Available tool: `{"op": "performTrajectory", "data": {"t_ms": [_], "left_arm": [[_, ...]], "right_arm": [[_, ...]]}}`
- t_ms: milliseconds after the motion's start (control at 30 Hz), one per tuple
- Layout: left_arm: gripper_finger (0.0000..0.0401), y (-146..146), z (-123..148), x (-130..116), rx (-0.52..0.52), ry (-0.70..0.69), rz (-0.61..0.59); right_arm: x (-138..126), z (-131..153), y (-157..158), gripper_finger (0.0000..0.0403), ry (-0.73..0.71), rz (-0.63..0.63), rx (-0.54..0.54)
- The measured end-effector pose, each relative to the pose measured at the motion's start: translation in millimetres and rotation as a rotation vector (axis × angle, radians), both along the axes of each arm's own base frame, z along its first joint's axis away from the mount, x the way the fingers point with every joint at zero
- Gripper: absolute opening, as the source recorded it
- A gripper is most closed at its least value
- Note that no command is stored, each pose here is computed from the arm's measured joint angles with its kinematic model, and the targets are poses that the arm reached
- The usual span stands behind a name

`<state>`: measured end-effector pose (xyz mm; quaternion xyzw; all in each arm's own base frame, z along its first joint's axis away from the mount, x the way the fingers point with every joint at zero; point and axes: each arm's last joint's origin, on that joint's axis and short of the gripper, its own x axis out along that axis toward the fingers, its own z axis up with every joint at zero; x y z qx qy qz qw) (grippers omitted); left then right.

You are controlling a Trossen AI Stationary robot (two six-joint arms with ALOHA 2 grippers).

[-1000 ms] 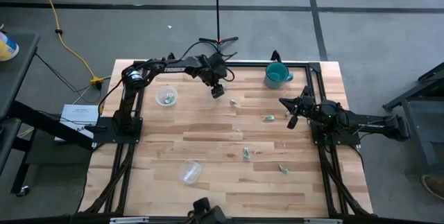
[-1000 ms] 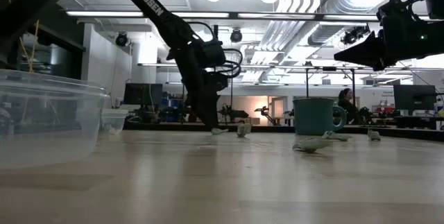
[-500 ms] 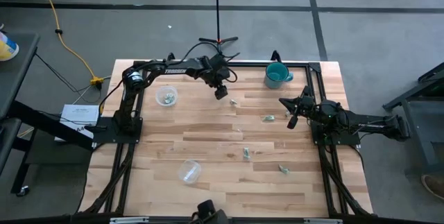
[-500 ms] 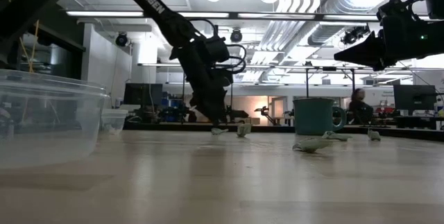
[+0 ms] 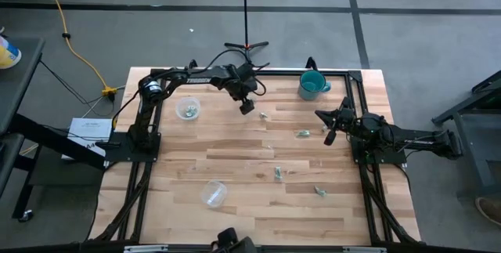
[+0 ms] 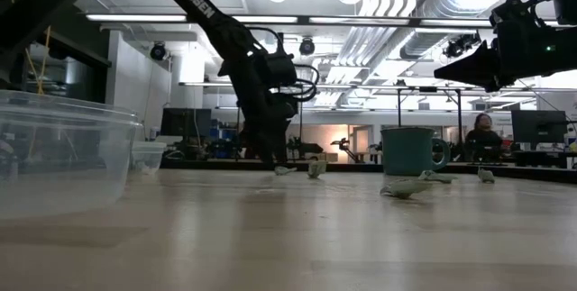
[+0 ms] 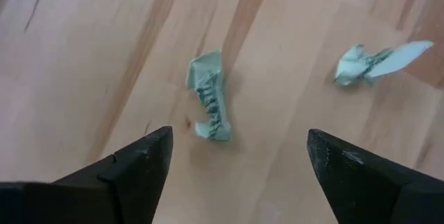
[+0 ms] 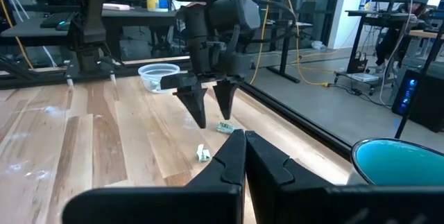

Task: Pick and place Stevia / Truvia into bins
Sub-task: Put the stevia packet into the top transparent container

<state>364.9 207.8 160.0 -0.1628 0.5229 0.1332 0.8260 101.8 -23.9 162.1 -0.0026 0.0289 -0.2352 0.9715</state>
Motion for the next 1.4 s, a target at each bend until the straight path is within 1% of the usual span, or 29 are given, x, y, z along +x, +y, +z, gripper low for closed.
{"op": "performTrajectory", "data": {"t_ms": [167,267,333,400,500,700,833,1167,1400], "left_arm": [[0.0349,0,2,1,0.003,-0.005,-0.012],[0.0343,3,2,6,0.005,-0.014,-0.014],[0.034,4,-1,7,-0.014,0.019,-0.015],[0.0337,7,-2,13,-0.011,0.018,-0.014],[0.0333,8,-8,14,-0.034,0.071,-0.027],[0.0311,10,-9,16,-0.034,0.082,-0.035],[0.0278,11,-10,17,-0.015,0.084,-0.028],[0.0169,12,-10,18,0.006,0.078,-0.023],[0.0078,12,-11,18,0.029,0.082,-0.089]], "right_arm": [[0,0,-1,0.0,-0.001,-0.026,-0.002],[0,0,-1,0.0,-0.001,-0.03,-0.002],[0,0,-1,0.0,-0.003,-0.032,-0.002],[0,0,-1,0.0,-0.003,-0.032,-0.002],[0,0,-1,0.0,-0.004,-0.031,-0.002],[0,1,-1,0.0,-0.006,-0.029,-0.002],[0,1,-1,0.0,-0.005,-0.029,-0.002],[0,1,-1,0.0,-0.005,-0.028,-0.002],[0,0,-1,0.0,-0.005,-0.028,-0.002]]}}
